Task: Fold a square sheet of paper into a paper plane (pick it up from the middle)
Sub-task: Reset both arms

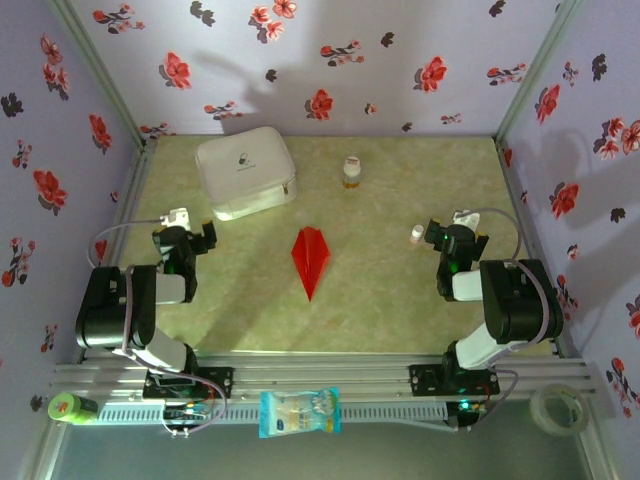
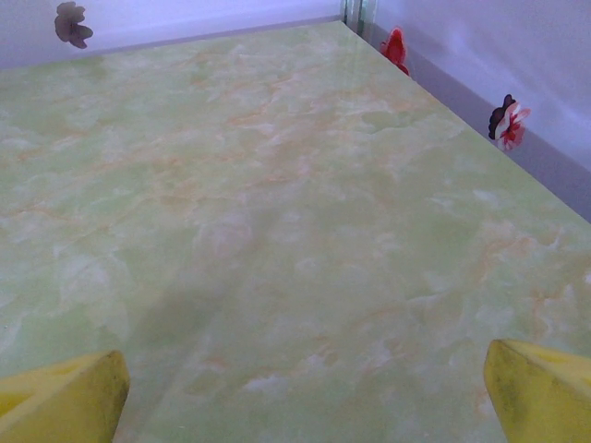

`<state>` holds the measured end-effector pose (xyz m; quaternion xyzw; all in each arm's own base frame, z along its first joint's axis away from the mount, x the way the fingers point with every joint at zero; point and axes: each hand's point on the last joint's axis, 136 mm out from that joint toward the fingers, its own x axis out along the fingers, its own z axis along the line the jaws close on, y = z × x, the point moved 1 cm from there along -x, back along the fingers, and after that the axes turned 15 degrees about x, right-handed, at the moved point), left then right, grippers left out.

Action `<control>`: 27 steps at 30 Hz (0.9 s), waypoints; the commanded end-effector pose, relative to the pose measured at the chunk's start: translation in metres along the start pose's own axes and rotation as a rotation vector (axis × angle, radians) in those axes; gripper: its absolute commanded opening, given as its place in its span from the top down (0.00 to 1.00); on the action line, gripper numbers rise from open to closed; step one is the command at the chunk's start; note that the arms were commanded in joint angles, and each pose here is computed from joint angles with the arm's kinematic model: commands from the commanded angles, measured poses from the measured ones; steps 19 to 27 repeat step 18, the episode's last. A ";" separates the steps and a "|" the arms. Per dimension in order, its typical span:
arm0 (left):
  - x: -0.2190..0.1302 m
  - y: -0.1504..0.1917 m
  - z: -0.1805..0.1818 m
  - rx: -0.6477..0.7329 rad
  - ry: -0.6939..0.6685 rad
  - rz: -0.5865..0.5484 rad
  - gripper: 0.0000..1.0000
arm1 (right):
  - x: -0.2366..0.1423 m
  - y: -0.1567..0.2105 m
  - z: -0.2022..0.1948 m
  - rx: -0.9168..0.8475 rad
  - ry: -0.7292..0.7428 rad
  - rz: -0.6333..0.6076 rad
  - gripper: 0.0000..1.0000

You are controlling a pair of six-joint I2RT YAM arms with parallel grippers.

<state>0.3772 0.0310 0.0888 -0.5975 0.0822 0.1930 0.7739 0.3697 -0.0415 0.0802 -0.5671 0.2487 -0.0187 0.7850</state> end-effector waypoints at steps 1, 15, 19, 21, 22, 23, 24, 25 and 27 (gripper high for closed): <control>0.003 -0.013 0.000 0.022 0.004 -0.037 0.00 | 0.000 -0.015 0.004 0.028 0.001 -0.051 0.01; 0.003 -0.014 0.000 0.021 0.005 -0.039 0.00 | 0.000 -0.014 0.004 0.027 0.001 -0.049 0.01; 0.003 -0.014 0.000 0.021 0.004 -0.039 0.00 | 0.000 -0.014 0.005 0.027 0.000 -0.050 0.01; 0.003 -0.014 0.000 0.021 0.004 -0.039 0.00 | 0.000 -0.014 0.005 0.027 0.000 -0.050 0.01; 0.003 -0.014 0.000 0.021 0.004 -0.039 0.00 | 0.000 -0.014 0.005 0.027 0.000 -0.050 0.01; 0.003 -0.014 0.000 0.021 0.004 -0.039 0.00 | 0.000 -0.014 0.005 0.027 0.000 -0.050 0.01; 0.003 -0.014 0.000 0.021 0.004 -0.039 0.00 | 0.000 -0.014 0.005 0.027 0.000 -0.050 0.01; 0.003 -0.014 0.000 0.021 0.004 -0.039 0.00 | 0.000 -0.014 0.005 0.027 0.000 -0.050 0.01; 0.003 -0.014 0.000 0.021 0.004 -0.039 0.00 | 0.000 -0.014 0.005 0.027 0.000 -0.050 0.01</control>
